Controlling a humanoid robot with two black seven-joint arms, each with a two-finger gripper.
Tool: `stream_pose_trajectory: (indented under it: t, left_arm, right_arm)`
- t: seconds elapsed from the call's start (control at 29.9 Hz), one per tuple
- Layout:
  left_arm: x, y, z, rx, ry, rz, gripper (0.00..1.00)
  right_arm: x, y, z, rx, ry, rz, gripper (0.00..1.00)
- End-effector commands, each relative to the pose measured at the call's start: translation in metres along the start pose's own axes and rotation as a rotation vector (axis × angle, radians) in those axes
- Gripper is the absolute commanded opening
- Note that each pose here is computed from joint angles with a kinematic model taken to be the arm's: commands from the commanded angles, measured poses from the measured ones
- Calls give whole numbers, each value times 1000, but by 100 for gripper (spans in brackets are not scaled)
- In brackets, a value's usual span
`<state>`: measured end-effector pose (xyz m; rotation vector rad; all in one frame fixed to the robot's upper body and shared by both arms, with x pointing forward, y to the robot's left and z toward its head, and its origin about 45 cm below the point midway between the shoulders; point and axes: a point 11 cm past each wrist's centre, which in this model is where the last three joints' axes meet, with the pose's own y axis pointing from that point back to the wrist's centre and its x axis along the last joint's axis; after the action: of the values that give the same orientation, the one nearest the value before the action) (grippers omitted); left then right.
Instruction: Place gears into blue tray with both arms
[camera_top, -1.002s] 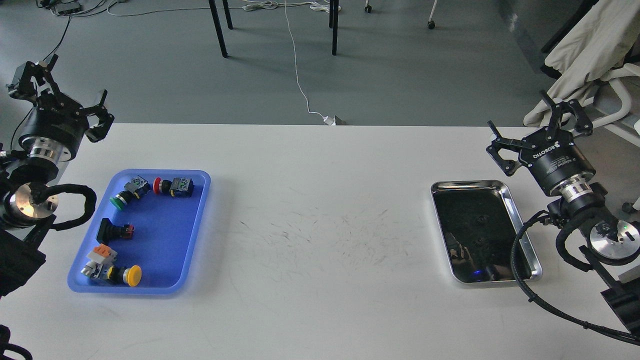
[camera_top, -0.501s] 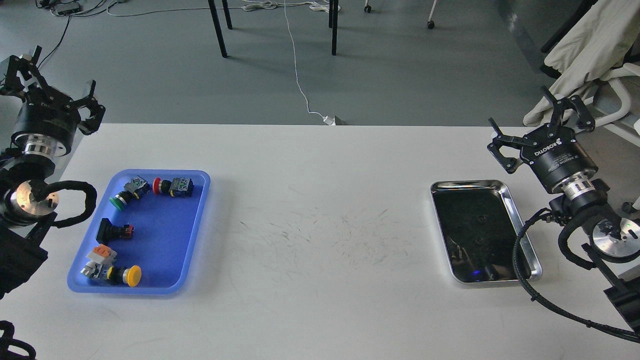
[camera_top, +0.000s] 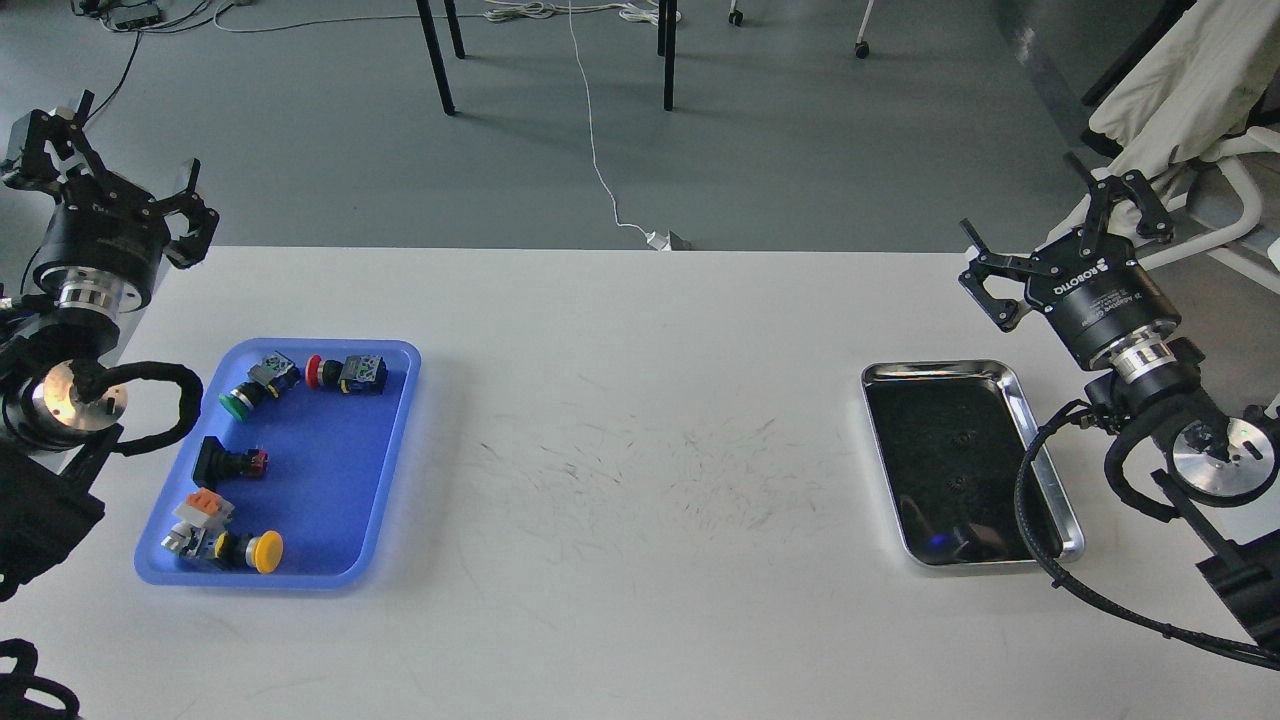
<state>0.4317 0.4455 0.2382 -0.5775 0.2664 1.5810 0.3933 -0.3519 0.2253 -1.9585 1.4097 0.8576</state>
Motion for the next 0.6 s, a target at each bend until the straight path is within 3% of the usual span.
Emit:
stream_pose_trajectory:
  t: [0.0, 0.3, 0.37, 0.57]
  left_arm:
    - [6, 5, -6, 20, -10, 14, 98]
    - [-8, 1, -10, 12, 17, -19, 98]
    - [-11, 1, -14, 16, 25, -21, 98]
    - [-23, 1, -19, 34, 37, -64, 98]
  right_arm:
    - [-1, 0, -1, -2, 0, -6, 99]
    - [9, 19, -32, -148, 241, 40, 99]
    - [3, 19, -40, -173, 287, 30, 99]
    - [-36, 23, -74, -415, 717, -33, 99]
